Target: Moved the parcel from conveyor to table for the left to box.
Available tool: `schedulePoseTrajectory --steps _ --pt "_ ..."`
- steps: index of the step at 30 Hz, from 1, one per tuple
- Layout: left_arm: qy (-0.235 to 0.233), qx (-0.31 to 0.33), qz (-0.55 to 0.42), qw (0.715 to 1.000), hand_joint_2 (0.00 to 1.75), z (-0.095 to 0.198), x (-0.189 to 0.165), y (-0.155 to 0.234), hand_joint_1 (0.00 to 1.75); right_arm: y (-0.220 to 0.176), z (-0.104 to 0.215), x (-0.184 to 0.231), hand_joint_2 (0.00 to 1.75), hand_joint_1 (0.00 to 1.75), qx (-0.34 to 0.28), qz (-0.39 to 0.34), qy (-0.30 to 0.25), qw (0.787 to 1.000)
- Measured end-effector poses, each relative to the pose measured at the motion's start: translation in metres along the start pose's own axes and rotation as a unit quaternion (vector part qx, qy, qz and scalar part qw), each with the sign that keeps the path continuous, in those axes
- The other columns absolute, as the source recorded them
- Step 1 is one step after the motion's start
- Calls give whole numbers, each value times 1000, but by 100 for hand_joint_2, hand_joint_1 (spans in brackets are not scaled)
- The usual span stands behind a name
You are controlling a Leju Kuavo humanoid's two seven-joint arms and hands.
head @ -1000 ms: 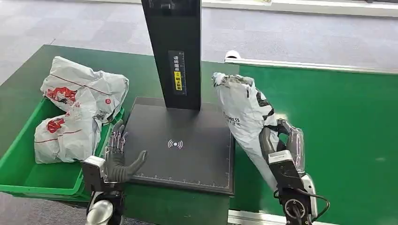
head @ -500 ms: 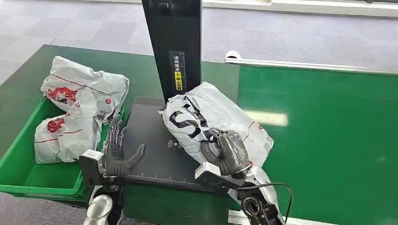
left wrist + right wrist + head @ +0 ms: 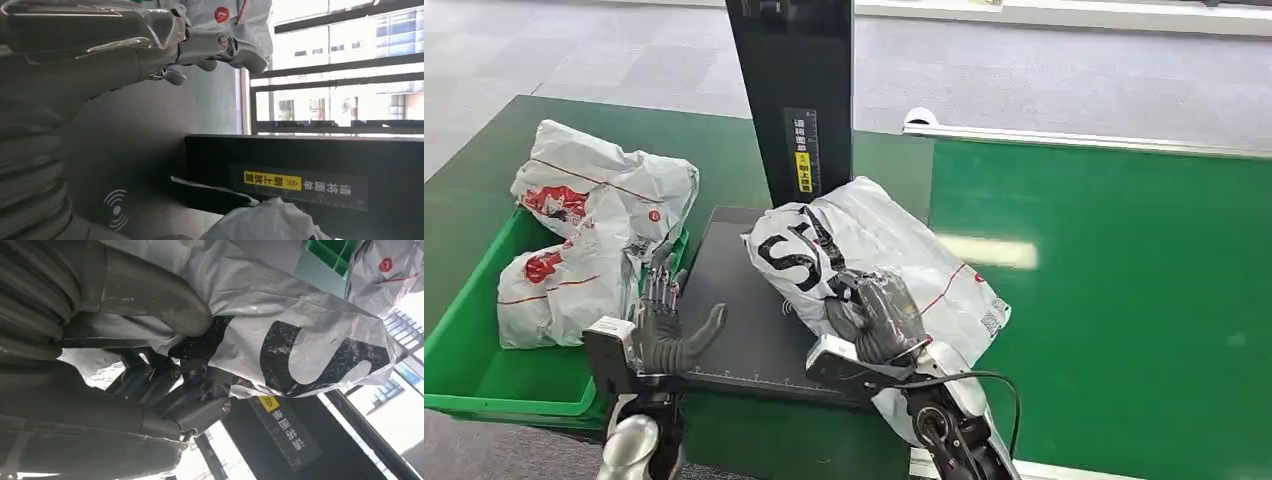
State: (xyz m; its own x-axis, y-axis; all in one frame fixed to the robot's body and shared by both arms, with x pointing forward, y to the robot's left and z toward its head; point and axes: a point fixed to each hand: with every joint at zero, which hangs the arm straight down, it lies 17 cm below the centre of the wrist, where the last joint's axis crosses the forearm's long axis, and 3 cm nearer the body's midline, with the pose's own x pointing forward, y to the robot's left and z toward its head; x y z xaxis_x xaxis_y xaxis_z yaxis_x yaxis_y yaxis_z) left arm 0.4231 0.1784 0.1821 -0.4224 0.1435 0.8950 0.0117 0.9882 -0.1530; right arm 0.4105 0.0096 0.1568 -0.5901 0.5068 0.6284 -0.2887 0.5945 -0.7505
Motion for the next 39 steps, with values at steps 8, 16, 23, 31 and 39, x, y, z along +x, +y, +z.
schedulePoseTrajectory --steps 8,16,23,31,39 --pt "1 4 0 1000 175 0 0 2 0 -1 -9 -2 175 175 -2 -5 10 1000" --pt "1 8 1 1000 175 -1 0 4 0 3 -10 -4 175 51 3 -5 13 1000" --pt "1 10 1 1000 175 -1 0 5 0 3 -12 -2 175 0 0 -25 11 1000" --pt "0 11 0 1000 175 -2 0 5 0 -8 -13 35 175 0 -23 -88 -66 994" --pt "-3 12 -1 1000 175 -6 0 5 0 -25 -15 73 175 0 -42 -101 -119 987"
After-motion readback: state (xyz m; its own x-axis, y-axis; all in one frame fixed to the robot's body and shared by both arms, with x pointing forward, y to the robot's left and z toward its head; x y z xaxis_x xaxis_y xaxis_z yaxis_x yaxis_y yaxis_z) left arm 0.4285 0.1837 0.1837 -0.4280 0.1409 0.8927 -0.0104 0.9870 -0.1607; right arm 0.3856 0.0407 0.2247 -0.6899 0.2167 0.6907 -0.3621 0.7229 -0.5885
